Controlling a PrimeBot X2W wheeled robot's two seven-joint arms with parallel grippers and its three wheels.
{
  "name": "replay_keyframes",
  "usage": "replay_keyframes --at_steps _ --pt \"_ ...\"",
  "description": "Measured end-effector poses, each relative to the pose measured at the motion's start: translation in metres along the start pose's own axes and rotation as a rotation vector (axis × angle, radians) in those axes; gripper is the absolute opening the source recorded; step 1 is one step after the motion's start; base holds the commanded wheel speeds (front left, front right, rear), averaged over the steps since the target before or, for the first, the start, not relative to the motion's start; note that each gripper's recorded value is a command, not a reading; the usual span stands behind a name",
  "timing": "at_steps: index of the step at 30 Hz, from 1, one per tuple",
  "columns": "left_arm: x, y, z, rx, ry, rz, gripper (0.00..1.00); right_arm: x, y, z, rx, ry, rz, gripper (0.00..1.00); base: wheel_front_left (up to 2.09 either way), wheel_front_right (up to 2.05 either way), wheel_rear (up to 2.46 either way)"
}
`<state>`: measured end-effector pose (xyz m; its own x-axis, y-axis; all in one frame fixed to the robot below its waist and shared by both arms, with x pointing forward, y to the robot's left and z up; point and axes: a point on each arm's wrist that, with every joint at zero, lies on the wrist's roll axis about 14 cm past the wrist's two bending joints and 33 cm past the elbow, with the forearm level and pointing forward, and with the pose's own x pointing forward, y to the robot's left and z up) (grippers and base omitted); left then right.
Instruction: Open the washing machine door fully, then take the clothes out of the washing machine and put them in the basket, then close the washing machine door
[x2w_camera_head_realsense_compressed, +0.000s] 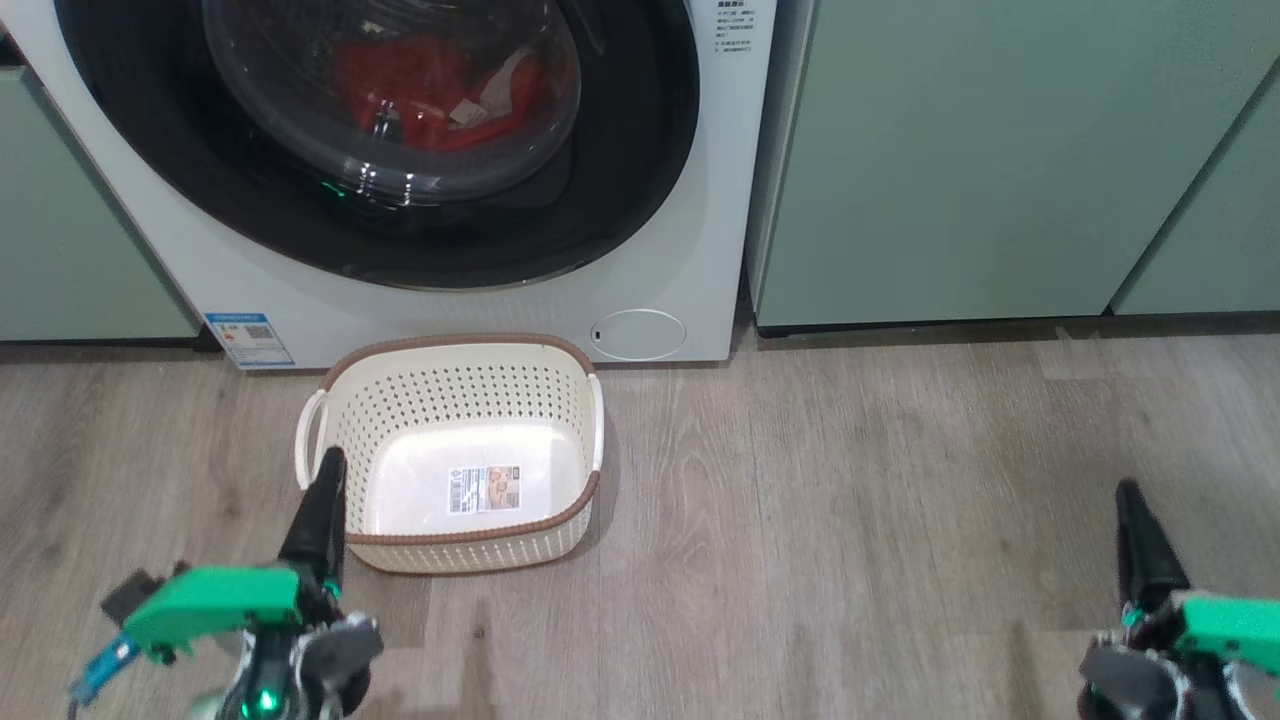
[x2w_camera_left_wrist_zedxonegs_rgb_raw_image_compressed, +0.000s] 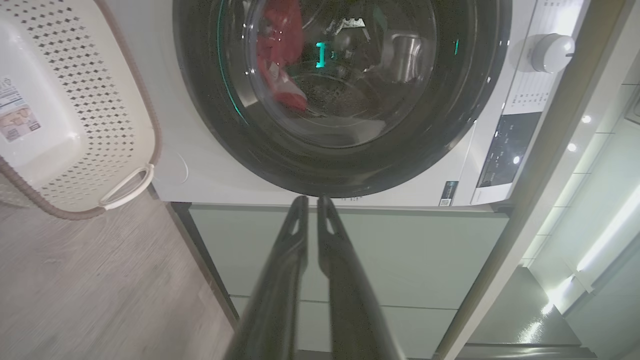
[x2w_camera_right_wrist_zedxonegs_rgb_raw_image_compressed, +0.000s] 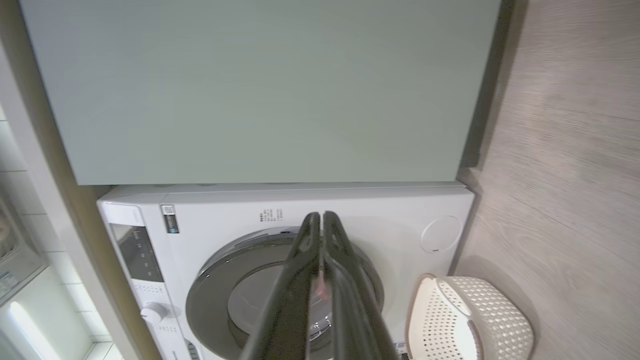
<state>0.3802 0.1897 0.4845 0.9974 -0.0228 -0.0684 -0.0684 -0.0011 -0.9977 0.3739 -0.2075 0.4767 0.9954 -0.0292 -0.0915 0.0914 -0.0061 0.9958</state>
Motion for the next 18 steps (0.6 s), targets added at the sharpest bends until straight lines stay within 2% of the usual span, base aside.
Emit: replay_keyframes --at_steps 8,18 --pt "-0.035 0.069 -0.001 -0.024 -0.011 0.209 1.00 -0.024 -0.058 -0.003 0.025 -0.007 -0.173 1.00 0.00 0.00 0.00" --pt "-0.031 0.063 0.001 0.029 -0.024 0.193 1.00 -0.024 -0.057 -0.004 -0.006 -0.014 -0.174 1.00 0.00 0.00 0.00"
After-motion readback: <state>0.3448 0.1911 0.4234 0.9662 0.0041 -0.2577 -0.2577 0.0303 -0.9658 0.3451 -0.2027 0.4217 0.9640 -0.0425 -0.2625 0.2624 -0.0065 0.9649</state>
